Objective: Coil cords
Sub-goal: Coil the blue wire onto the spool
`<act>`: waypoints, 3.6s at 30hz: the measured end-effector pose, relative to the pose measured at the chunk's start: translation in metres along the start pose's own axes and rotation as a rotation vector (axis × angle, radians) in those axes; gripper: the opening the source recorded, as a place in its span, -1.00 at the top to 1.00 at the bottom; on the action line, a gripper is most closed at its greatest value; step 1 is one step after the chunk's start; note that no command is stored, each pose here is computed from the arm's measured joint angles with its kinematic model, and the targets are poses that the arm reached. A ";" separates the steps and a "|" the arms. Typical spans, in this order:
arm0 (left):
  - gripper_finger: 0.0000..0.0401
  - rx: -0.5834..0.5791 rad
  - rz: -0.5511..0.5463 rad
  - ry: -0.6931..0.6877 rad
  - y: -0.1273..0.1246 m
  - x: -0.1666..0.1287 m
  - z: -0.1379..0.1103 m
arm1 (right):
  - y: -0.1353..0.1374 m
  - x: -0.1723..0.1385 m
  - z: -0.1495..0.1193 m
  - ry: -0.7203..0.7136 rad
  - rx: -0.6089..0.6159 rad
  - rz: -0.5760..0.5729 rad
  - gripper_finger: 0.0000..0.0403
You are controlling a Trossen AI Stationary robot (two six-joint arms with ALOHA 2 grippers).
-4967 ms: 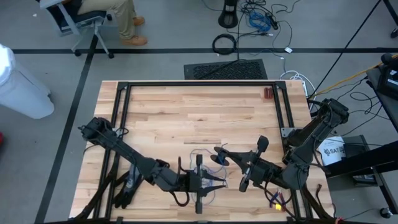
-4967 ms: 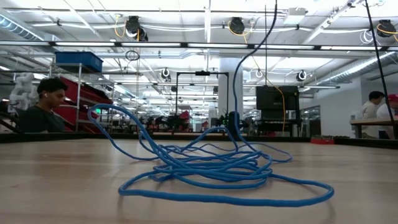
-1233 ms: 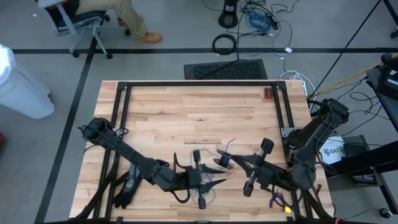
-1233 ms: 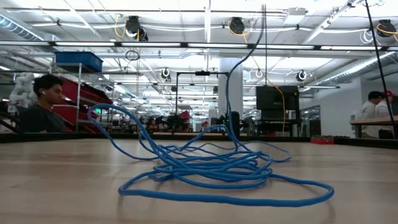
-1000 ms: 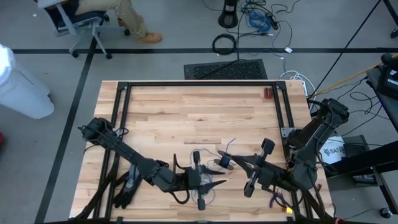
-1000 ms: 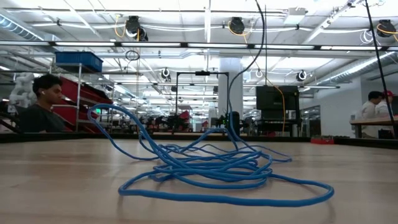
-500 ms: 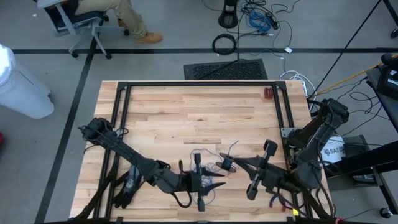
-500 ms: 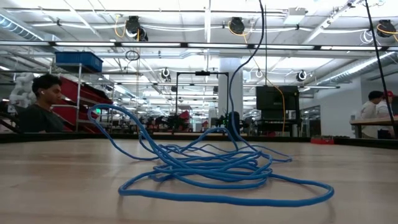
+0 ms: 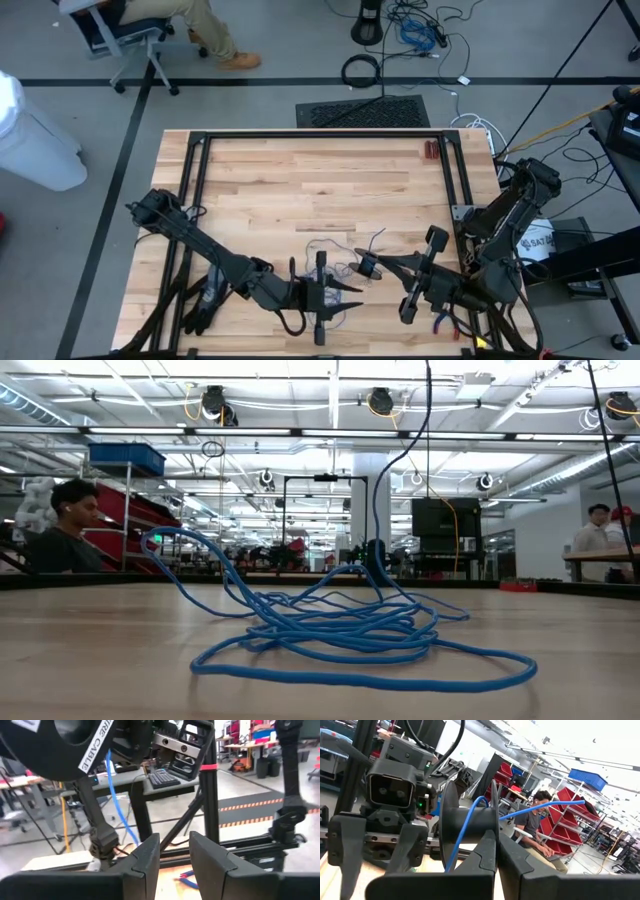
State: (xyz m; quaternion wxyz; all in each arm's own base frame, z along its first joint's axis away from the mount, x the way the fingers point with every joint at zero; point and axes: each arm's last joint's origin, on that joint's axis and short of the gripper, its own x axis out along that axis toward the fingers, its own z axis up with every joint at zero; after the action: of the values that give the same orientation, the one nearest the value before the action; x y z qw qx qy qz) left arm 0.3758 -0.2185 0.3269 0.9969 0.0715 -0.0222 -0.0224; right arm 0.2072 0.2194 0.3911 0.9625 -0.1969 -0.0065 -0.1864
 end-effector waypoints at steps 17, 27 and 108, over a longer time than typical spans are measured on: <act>0.17 -0.048 0.100 -0.019 0.005 0.013 -0.013 | 0.000 0.000 0.000 -0.003 0.001 0.001 1.00; 0.17 -0.066 0.276 -0.043 0.000 0.021 -0.029 | 0.000 -0.002 0.001 -0.007 0.008 0.009 1.00; 0.99 0.291 0.463 0.237 0.002 -0.021 -0.002 | 0.002 -0.010 0.002 0.012 -0.001 -0.002 1.00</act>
State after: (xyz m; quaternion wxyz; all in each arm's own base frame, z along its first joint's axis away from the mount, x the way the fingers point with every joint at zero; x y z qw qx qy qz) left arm 0.3554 -0.2156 0.3245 0.9505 0.2086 0.0757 0.2177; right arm 0.1989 0.2252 0.3912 0.9622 -0.1962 -0.0009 -0.1886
